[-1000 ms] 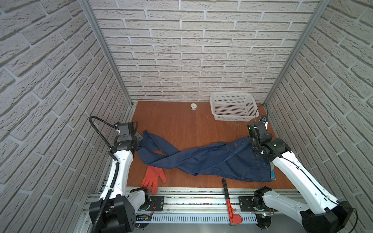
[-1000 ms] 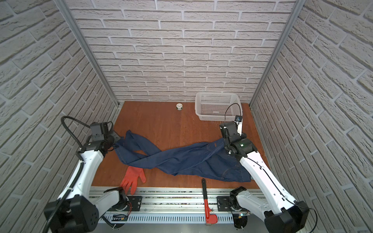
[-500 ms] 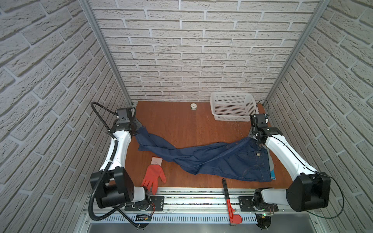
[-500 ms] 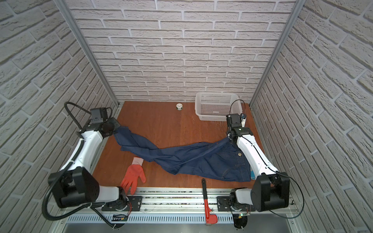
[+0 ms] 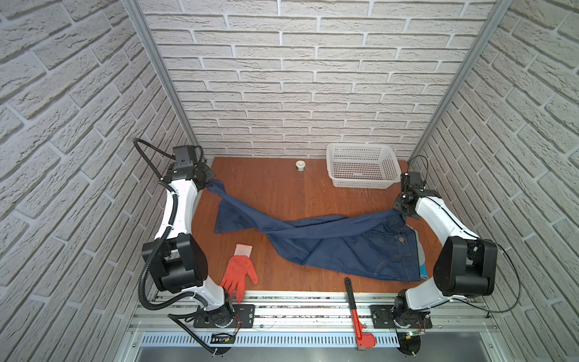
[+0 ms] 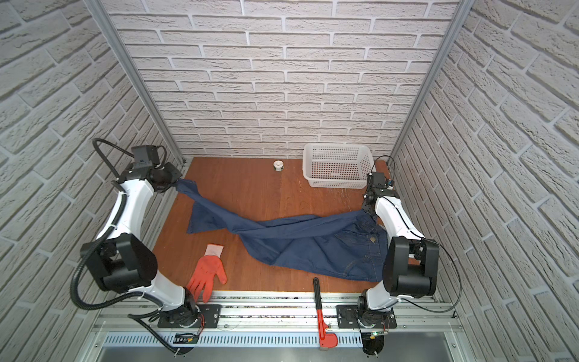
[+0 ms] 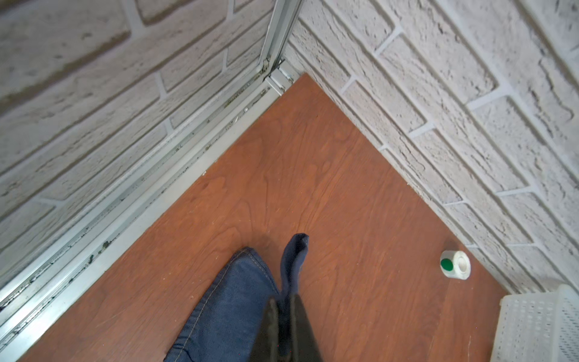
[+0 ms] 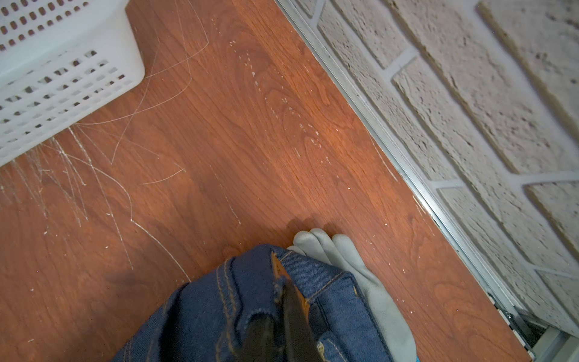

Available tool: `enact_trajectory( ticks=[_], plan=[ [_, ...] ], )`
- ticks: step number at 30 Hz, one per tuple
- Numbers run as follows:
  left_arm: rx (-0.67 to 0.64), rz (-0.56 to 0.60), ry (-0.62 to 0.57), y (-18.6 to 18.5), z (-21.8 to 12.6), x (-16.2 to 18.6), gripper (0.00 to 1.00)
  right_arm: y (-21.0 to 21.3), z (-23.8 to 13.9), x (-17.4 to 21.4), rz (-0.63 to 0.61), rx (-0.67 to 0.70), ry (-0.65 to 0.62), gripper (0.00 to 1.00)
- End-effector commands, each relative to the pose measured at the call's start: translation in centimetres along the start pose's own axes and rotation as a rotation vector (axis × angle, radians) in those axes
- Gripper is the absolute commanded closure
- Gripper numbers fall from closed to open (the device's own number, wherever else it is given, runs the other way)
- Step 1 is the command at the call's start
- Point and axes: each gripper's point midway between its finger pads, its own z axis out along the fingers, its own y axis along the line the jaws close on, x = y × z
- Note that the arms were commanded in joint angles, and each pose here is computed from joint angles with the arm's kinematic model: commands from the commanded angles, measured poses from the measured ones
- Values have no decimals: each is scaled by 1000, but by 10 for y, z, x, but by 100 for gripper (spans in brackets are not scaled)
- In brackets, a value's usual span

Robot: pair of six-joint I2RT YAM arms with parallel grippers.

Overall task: Fold and stack the trousers
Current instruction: 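Hold the jeans stretched flat between both grippers across the table, then hold the blue jeans stretched flat between both grippers across the table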

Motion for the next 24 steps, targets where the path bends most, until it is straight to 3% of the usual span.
enact_trajectory(
  ticks=[1, 7, 8, 10, 12, 15, 19, 24],
  plan=[
    [-20, -17, 18, 3, 14, -10, 100, 3, 4, -14, 43, -12, -13, 95],
    [-26, -16, 124, -10, 66, 1, 100, 14, 17, -8, 25, -28, 58, 95],
    [-23, -16, 143, -12, 75, 6, 96, 16, 18, -7, 28, -35, 65, 95],
    [-10, -18, 175, -16, 87, 15, 56, 20, 19, -4, 26, -54, 78, 94],
    [1, -12, 175, -20, 87, 18, 43, 22, 18, -2, 20, -66, 88, 94],
    [20, 4, 119, -21, 64, 16, 34, 23, 12, -1, 13, -89, 88, 94],
    [34, 45, 65, -14, 17, 25, 30, 22, 0, -1, 6, -115, 72, 94],
    [47, 96, 126, 2, -6, 86, 45, 23, -13, 0, -3, -153, 61, 94]
  ],
)
